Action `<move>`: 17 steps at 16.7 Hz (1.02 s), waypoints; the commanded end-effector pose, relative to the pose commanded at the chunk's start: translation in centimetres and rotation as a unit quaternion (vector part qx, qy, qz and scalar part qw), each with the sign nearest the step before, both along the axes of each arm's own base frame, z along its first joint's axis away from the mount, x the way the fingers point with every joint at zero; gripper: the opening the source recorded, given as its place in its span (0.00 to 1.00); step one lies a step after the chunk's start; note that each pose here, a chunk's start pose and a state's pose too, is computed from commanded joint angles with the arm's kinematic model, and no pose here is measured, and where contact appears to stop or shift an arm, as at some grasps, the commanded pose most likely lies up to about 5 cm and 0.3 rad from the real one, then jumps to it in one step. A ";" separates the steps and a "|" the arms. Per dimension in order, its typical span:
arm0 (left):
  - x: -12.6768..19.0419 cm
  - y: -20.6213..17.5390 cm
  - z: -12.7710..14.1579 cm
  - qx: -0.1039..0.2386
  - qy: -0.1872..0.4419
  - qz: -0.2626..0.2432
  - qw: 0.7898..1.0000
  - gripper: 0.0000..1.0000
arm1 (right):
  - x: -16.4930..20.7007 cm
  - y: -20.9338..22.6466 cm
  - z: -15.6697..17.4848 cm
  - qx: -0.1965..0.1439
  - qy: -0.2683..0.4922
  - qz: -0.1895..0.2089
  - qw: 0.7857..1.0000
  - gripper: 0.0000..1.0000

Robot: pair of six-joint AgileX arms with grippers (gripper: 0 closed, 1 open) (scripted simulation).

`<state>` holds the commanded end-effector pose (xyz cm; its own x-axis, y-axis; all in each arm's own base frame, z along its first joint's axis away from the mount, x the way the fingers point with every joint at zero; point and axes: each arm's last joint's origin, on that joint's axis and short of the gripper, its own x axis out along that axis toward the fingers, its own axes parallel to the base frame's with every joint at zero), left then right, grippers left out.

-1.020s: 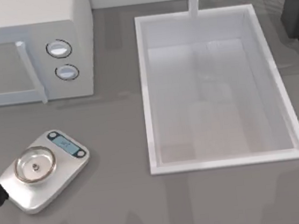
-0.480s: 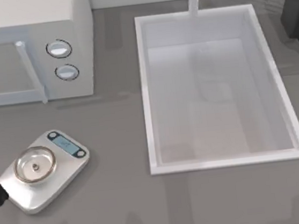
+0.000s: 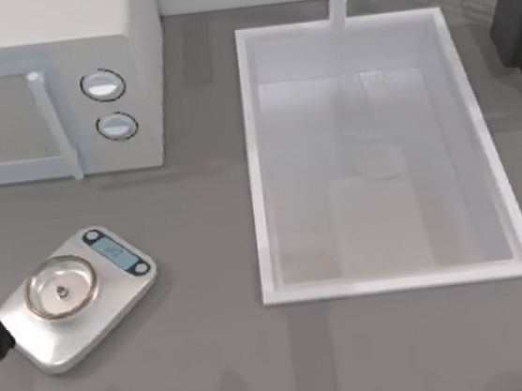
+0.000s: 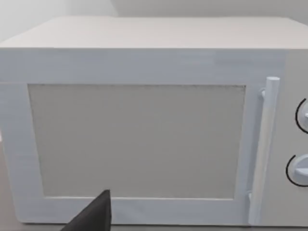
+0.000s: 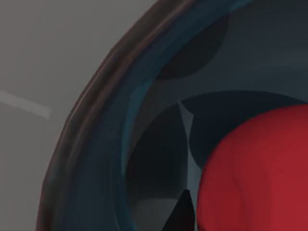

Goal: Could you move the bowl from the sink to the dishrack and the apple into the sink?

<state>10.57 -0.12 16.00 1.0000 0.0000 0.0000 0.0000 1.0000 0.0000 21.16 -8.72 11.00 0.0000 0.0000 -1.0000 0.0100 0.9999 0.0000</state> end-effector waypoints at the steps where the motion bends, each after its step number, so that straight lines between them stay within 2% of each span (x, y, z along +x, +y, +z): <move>1: 0.0 0.0 0.0 0.000 0.000 0.000 1.000 1.00 | 0.0 0.0 0.0 0.000 0.000 0.000 1.000 0.85; 12: 0.0 0.0 0.0 0.000 0.000 0.000 1.000 1.00 | 0.0 0.0 0.0 0.000 0.000 0.000 1.000 0.02; 17: 0.0 0.0 0.0 0.000 0.000 0.000 1.000 1.00 | 0.0 0.0 0.0 0.000 0.000 0.000 1.000 0.00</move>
